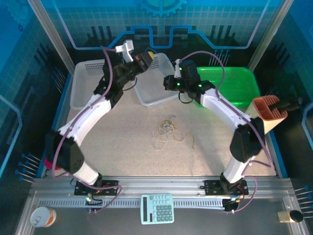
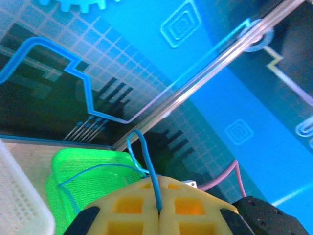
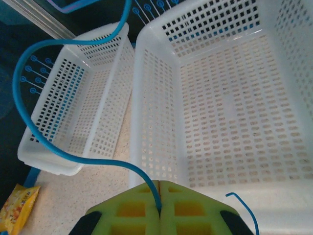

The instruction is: Untangle the cables

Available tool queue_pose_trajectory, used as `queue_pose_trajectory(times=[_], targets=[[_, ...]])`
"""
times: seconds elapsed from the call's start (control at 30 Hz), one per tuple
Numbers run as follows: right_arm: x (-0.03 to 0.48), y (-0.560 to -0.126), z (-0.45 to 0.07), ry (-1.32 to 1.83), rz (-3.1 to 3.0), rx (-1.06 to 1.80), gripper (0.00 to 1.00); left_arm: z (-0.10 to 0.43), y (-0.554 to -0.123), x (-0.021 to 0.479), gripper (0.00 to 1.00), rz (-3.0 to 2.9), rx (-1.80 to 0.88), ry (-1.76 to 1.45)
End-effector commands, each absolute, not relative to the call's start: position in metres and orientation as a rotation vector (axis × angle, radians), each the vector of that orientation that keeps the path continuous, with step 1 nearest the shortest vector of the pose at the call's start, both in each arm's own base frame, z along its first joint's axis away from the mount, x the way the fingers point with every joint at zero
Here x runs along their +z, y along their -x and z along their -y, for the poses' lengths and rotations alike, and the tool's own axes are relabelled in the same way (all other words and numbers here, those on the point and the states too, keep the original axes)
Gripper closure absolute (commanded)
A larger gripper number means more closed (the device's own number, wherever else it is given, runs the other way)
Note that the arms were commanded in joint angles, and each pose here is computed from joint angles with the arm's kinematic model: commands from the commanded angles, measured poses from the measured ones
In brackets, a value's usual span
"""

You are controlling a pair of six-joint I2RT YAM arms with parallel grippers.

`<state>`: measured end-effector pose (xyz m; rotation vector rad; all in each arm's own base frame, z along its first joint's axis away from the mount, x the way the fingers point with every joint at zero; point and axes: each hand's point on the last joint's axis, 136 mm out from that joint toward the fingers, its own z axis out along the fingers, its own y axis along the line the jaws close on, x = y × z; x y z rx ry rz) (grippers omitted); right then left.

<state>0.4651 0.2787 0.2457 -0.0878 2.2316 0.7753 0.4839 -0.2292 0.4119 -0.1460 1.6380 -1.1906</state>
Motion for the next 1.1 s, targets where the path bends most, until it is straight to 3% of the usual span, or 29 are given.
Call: queue_pose_trajectory(times=[0.0,0.07,0.13,0.23,0.47,0.67,0.77,0.9,1.03,1.07], targets=[[0.258,-0.488,-0.292,0.111,-2.174,0.862,0.93,0.235,-0.508,0.421,1.00,-1.618,-1.183,0.059],[0.249,-0.494,-0.294,0.119,-2.193,0.875,0.74,0.237,-0.528,0.411,1.00,-1.640,-1.150,0.049],[0.245,-0.490,-0.291,0.126,-2.201,0.874,0.49,0.236,-0.545,0.400,1.00,-1.657,-1.128,0.051],[0.247,-0.474,-0.281,0.134,-2.188,0.863,0.30,0.233,-0.570,0.376,1.00,-1.698,-1.091,0.069],[0.263,-0.419,-0.250,0.128,-2.136,0.858,0.22,0.238,-0.595,0.312,1.00,-1.857,-1.040,0.071],[0.270,-0.371,-0.228,0.140,-2.112,0.791,0.21,0.245,-0.581,0.246,0.99,-2.006,-1.025,0.057],[0.268,-0.351,-0.220,0.153,-2.113,0.746,0.21,0.240,-0.568,0.236,0.83,-2.014,-1.010,0.058],[0.265,-0.330,-0.210,0.166,-2.114,0.700,0.21,0.235,-0.553,0.260,0.37,-1.970,-0.997,0.029],[0.262,-0.316,-0.202,0.167,-2.125,0.679,0.21,0.233,-0.537,0.305,0.03,-1.895,-1.001,-0.020],[0.260,-0.313,-0.201,0.168,-2.131,0.673,0.21,0.233,-0.532,0.317,0.01,-1.875,-1.007,-0.035]])
